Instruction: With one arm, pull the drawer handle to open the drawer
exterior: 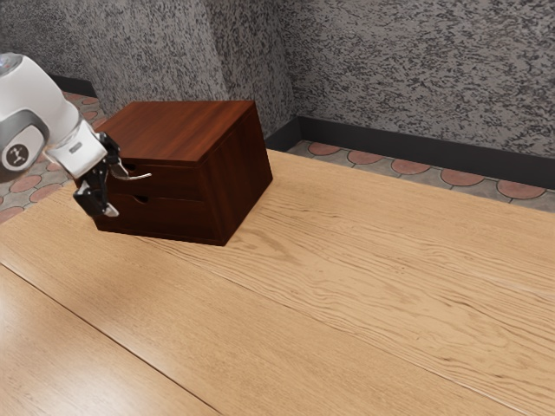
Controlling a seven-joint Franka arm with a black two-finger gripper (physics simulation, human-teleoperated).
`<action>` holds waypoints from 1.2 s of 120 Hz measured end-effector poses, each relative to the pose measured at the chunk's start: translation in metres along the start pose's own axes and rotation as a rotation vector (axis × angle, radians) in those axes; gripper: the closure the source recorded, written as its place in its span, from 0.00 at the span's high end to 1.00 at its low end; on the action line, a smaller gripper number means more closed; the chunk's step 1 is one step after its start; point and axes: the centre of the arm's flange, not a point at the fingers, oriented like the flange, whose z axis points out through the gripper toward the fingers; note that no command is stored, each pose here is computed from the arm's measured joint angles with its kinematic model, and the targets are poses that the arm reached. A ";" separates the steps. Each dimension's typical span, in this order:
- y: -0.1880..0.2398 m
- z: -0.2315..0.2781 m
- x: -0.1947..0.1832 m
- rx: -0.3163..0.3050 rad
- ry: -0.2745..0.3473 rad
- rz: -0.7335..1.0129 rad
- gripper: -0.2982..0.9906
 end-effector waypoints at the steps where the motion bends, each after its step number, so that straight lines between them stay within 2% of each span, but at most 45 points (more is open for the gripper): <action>1: -0.001 0.000 0.000 0.002 0.000 0.001 0.77; 38: -0.020 0.025 -0.010 -0.008 -0.006 -0.009 0.77; 77: -0.021 0.046 -0.014 -0.024 -0.007 -0.002 0.77; 129: -0.016 0.043 -0.024 -0.029 -0.025 -0.010 0.78; 144: -0.011 0.038 -0.027 -0.030 -0.026 -0.012 0.75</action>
